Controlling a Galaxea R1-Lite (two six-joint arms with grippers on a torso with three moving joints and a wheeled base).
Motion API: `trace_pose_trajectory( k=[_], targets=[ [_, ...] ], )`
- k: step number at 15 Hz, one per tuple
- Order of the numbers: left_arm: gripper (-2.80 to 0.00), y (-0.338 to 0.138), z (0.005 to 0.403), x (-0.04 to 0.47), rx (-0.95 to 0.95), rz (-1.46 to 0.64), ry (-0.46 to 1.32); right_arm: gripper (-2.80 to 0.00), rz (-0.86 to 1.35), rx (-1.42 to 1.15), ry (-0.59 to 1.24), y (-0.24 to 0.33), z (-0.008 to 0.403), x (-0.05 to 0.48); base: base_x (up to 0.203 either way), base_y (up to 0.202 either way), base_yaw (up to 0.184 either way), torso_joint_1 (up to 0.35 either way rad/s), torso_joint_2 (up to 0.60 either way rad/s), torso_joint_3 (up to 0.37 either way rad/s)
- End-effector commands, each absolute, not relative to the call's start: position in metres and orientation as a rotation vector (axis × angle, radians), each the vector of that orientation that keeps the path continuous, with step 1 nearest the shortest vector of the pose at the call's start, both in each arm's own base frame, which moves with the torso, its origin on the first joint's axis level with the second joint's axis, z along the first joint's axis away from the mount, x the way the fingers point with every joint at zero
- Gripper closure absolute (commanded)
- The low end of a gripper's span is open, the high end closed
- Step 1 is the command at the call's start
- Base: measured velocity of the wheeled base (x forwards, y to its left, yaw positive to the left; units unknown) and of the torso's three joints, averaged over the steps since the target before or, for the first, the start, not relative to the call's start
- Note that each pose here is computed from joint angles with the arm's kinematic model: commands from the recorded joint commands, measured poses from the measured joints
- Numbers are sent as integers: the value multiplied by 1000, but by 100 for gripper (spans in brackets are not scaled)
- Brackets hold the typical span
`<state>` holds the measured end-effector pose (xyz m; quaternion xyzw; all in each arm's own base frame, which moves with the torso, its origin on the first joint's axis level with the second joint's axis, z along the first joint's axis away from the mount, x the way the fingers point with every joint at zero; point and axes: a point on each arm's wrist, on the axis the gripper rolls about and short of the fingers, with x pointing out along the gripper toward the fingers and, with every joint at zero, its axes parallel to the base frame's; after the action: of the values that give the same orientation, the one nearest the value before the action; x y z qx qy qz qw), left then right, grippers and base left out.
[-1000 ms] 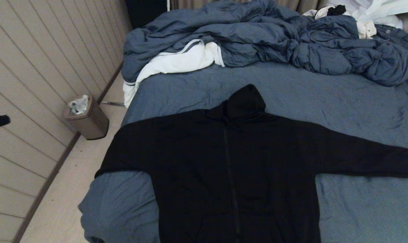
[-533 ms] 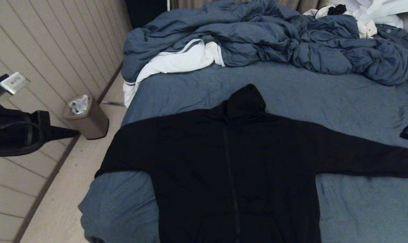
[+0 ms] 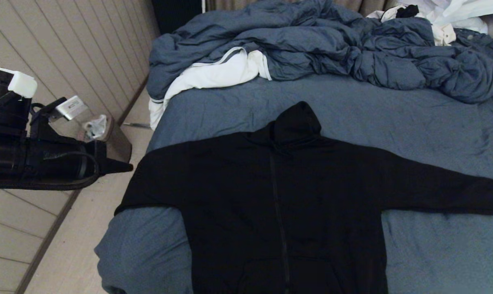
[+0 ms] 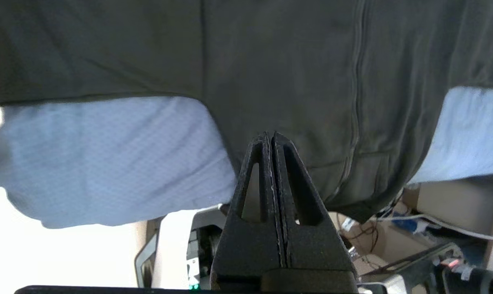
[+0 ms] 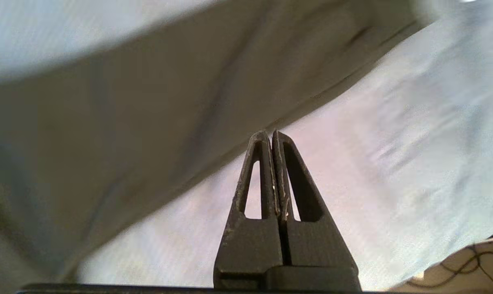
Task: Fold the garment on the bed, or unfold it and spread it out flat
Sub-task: Fold the black sweatshirt
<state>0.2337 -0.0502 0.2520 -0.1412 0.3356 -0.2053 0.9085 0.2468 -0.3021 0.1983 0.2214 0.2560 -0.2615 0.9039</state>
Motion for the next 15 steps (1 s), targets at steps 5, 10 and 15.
trace_pose_trajectory(
  k=[5, 10, 15],
  targets=[
    [0, -66, 250, 226, -274, -458, 710, 0, -698, 533, 475, -396, 160, 231, 0, 0, 0, 0, 0, 0],
    [0, -66, 248, 226, -293, -450, 719, 0, -742, 529, 460, -436, 134, 230, 0, 0, 0, 0, 0, 0],
    [0, -66, 242, 225, -291, -431, 723, -280, -694, 487, 497, -431, 121, 248, 0, 0, 0, 0, 0, 0]
  ],
)
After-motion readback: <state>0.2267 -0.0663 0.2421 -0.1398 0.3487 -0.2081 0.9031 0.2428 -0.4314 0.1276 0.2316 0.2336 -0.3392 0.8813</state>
